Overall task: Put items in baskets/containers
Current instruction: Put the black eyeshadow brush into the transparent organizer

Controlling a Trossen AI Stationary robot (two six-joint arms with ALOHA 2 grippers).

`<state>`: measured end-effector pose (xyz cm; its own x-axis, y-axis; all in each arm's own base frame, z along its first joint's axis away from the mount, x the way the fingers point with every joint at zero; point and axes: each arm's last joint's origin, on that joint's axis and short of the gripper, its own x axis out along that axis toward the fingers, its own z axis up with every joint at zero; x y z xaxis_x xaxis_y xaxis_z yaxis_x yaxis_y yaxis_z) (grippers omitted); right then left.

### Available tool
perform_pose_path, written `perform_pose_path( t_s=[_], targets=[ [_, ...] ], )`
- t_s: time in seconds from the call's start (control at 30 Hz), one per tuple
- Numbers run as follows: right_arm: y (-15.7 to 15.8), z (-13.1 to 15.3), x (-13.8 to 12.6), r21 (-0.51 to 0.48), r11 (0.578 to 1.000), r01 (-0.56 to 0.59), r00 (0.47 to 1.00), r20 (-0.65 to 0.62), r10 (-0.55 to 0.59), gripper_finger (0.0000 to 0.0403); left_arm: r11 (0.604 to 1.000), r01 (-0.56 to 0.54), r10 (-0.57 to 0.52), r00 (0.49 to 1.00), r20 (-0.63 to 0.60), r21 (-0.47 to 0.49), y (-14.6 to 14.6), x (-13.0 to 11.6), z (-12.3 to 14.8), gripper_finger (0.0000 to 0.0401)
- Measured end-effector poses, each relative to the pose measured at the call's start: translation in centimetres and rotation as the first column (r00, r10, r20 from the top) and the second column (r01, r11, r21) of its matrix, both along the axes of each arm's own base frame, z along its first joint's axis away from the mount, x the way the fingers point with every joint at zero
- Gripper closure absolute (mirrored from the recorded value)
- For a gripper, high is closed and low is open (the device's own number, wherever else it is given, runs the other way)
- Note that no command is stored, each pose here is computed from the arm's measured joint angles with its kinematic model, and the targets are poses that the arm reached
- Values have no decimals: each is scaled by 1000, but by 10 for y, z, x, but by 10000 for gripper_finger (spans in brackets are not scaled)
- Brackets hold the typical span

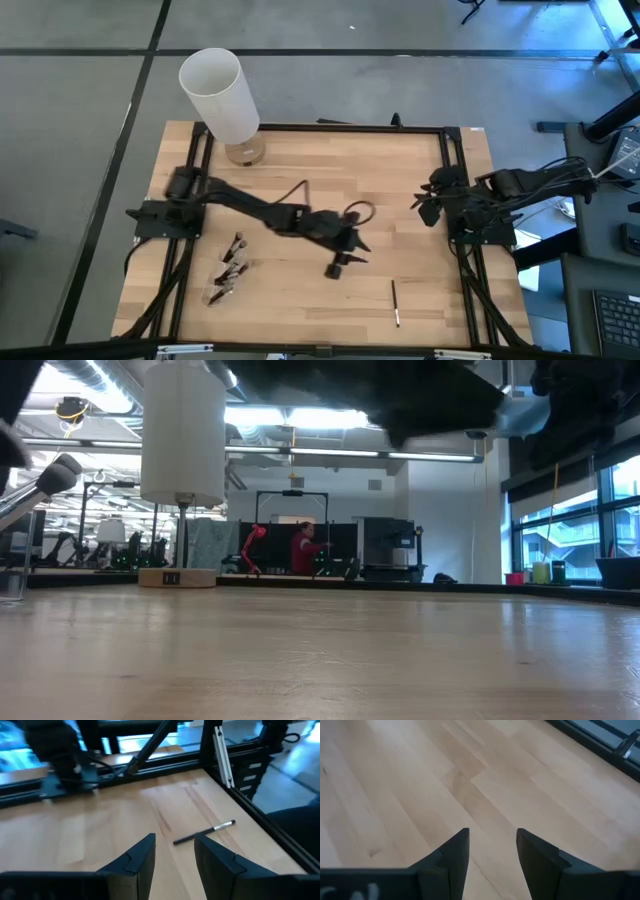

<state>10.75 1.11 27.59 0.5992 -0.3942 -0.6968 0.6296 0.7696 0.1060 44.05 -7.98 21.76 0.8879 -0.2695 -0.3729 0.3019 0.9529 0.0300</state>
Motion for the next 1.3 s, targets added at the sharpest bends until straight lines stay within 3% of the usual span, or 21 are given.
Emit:
perform_pose_path(
  t_s=[0.17, 0.37, 0.57, 0.7, 0.83, 1.03, 1.3],
  targets=[
    [-2, 2, -6, -9, 1000, 18, 1000, 25, -18, 240, 990, 141, -142, 989, -31, -15, 11, 50, -25, 269],
    [-4, 2, -11, -50, 998, 43, 999, 13, -42, 240, 954, 299, -299, 954, 25, 4, 5, 96, -37, 269],
    [-6, 0, -14, -59, 993, 99, 995, -1, -99, 240, 926, 364, -374, 921, 113, 97, -14, 130, -55, 269],
    [-6, -6, -15, -14, 992, 126, 992, -10, -126, 240, 870, 485, -492, 863, 113, 88, -35, 137, -84, 269],
    [-4, -17, -14, 45, 989, 140, 990, -41, -138, 240, 851, 516, -524, 847, 85, 97, -44, 138, -109, 269],
    [-2, -31, -14, 133, 975, 180, 982, -77, -171, 240, 868, 466, -483, 872, 75, 174, -49, 139, -117, 269],
    [0, -41, -5, 177, 965, 192, 981, -33, -190, 240, 894, 415, -414, 909, -45, 170, -46, 136, -125, 269]
  ],
)
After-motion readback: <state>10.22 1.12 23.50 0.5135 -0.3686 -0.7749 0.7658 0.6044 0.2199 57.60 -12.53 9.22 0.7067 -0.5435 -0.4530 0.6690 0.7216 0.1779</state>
